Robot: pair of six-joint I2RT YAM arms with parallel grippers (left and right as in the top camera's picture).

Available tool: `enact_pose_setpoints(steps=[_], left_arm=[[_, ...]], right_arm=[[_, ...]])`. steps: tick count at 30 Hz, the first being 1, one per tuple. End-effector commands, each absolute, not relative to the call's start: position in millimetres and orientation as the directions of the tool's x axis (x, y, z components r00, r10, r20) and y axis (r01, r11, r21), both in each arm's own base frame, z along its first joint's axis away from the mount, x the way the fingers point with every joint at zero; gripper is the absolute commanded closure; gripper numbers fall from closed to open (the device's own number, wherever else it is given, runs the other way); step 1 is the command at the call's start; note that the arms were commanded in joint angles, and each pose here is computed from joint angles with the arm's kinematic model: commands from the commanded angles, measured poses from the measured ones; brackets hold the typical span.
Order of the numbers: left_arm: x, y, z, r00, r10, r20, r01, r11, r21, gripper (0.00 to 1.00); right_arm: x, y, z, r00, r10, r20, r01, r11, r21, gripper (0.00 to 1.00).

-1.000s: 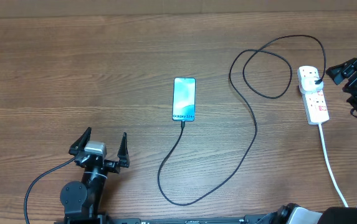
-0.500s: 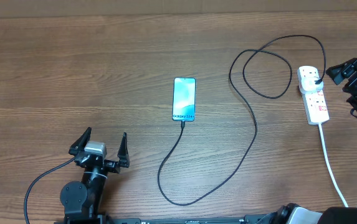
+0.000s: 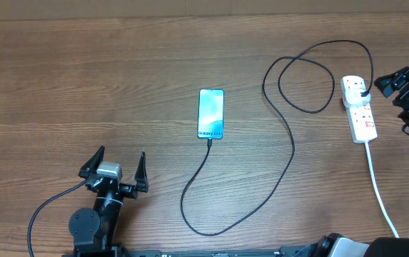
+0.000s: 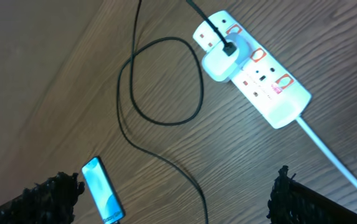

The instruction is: Plug charger to phone and switch on socket

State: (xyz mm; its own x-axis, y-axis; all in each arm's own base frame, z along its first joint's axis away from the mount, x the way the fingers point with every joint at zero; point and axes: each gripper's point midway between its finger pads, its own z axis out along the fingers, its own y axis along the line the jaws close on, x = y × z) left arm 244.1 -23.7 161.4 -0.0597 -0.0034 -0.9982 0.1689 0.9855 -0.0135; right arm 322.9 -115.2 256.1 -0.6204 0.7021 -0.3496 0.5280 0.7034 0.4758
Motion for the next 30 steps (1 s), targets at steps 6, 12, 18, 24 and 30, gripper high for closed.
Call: enact_pose_setpoints(steps=[6, 12, 18, 24, 30], left_arm=[[244, -21, 162, -0.052, 0.011, -0.999, 0.153, 0.988, 0.003, 0.00], [244, -21, 162, -0.051, 0.012, -0.999, 0.153, 0.988, 0.004, 0.01], [244, -21, 162, -0.051, 0.011, -0.999, 0.153, 0.988, 0.003, 0.00], [244, -21, 162, -0.052, 0.011, -0.999, 0.153, 0.988, 0.003, 0.01], [244, -21, 162, -0.052, 0.011, -0.999, 0.153, 0.988, 0.003, 0.00]], right_arm=[[328, -117, 272, -0.602, 0.670, -0.435, 0.495, 0.740, 0.455, 0.00], [337, -89, 294, -0.568, 0.576, -0.588, 0.353, 0.816, 0.458, 0.00], [346, -40, 301, -0.481, 0.439, -0.759, 0.125, 0.891, 0.437, 0.00], [346, 9, 294, -0.327, 0.333, -0.885, -0.083, 0.922, 0.377, 0.00], [325, 26, 272, -0.178, 0.300, -0.937, -0.129, 0.937, 0.325, 0.00]])
